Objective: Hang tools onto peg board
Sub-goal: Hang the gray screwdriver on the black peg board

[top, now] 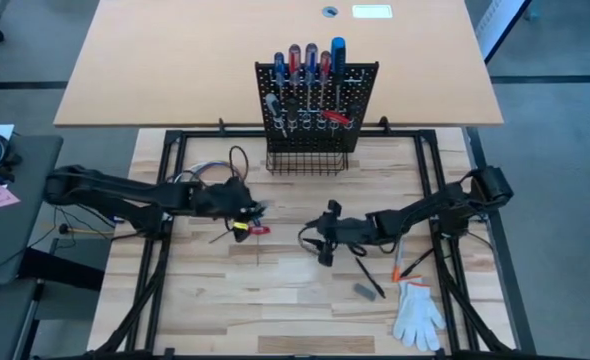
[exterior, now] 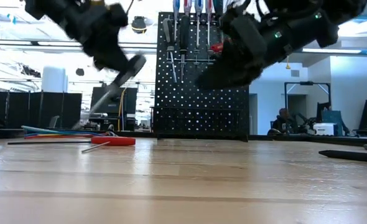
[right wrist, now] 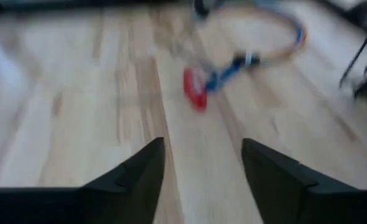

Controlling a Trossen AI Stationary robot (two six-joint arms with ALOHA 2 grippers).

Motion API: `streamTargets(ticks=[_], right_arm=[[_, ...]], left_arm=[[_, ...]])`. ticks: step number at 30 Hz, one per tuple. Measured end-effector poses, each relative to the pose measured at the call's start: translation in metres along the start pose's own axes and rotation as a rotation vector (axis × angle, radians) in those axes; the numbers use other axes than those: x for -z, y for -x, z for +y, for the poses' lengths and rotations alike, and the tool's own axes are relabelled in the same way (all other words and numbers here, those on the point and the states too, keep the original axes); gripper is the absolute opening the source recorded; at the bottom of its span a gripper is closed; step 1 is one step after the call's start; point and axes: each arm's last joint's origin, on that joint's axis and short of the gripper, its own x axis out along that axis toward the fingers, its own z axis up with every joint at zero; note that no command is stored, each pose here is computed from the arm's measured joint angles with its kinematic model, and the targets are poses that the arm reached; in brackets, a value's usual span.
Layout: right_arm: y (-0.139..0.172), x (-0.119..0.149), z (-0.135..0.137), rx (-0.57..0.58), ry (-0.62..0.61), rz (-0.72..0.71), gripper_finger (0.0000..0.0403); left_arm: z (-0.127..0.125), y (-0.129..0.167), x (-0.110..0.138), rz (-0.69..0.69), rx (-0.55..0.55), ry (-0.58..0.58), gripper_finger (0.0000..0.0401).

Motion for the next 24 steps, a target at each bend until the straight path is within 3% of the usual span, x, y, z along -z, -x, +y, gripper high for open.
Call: streamTargets(ticks=[4,12,15,19,24], right_arm=[[-0.005,-0.007,-0.002,-0.025,-0.033,-0.227,0.0259],[0.003,-0.033,-0.006,-0.023,-0.022,-0.492,0.026],[0.001,-0.04,-0.009,-0.055,-0.021,-0.516,0.026],[-0.006,-0.049,-0.01,-0.202,0.03,-0.48,0.026],[-0.012,-0.054,-0.008,-0.195,0.089,-0.419,0.026]], left_arm=[[-0.01,-0.001,-0.015,-0.169,0.047,-0.093,0.0114],[-0.036,-0.019,-0.014,-0.267,0.11,-0.26,0.0114],[-0.044,-0.024,-0.011,-0.288,0.127,-0.302,0.0114],[-0.048,-0.029,-0.009,-0.301,0.122,-0.313,0.0114],[-0.048,-0.03,-0.009,-0.298,0.112,-0.311,0.0114]])
